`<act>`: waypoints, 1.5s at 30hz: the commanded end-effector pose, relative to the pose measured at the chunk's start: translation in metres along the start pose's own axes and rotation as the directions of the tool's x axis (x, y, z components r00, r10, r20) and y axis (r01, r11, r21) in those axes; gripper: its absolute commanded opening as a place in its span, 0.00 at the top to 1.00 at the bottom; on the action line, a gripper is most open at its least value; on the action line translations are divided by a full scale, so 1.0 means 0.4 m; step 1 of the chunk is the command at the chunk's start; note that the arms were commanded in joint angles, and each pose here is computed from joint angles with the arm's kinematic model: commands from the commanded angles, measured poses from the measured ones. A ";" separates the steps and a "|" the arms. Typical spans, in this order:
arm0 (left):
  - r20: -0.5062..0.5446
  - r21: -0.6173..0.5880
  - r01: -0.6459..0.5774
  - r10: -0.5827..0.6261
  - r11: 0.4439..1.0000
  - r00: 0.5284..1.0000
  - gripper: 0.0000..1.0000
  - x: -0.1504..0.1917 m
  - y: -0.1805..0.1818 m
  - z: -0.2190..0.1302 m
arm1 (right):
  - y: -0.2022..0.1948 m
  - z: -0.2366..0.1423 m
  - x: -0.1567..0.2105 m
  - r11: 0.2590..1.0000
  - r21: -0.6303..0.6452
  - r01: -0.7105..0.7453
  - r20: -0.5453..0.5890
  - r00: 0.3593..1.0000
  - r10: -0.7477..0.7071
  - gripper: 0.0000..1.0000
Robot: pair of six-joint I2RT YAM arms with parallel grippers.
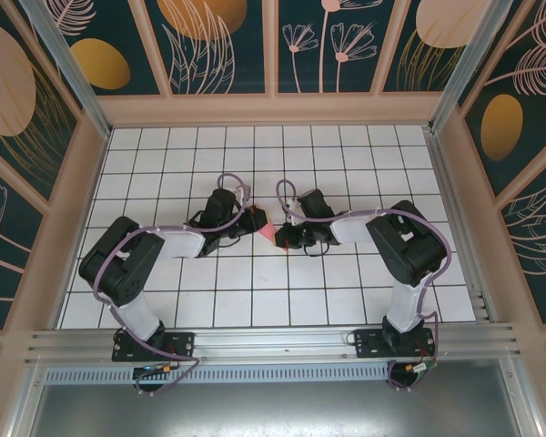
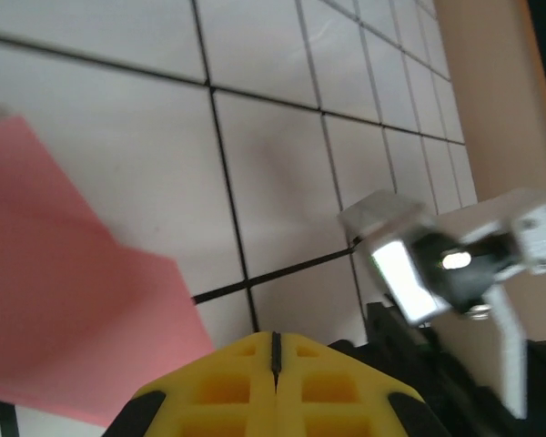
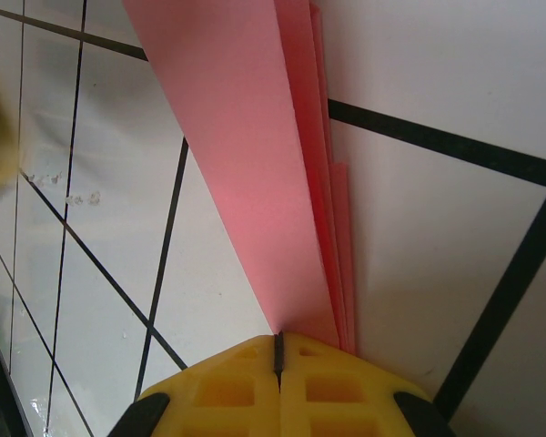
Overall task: Fold a paper plane with a square sheet of paper (pick it up from the middle)
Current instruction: Fold the wing for the fifth time at the center of the table.
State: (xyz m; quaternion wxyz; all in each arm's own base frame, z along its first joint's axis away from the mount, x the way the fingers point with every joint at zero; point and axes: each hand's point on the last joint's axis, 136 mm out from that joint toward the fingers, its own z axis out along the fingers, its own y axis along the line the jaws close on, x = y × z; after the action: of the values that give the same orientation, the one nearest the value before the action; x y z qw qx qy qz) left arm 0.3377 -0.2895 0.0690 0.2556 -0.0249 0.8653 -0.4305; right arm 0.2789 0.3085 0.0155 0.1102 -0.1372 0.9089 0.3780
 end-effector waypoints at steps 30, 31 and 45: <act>0.065 -0.263 0.110 -0.096 0.958 0.993 1.00 -0.008 0.241 0.012 | -0.179 0.013 0.190 0.957 0.253 -0.139 -0.174 0.967 0.186 1.00; 0.075 -0.273 0.126 -0.110 0.954 0.991 1.00 -0.011 0.260 0.003 | -0.179 0.013 0.192 0.957 0.252 -0.140 -0.174 0.967 0.187 1.00; 0.207 -0.374 0.182 -0.109 0.909 0.972 1.00 -0.139 0.362 -0.114 | -0.181 0.011 0.190 0.957 0.255 -0.140 -0.172 0.967 0.187 1.00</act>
State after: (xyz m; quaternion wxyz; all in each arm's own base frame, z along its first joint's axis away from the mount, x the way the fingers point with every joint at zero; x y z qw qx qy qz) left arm 0.3920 -0.1884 0.0184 0.2880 -0.1559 0.8822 -0.3382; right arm 0.2787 0.3073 0.0143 0.1113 -0.1367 0.9088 0.3780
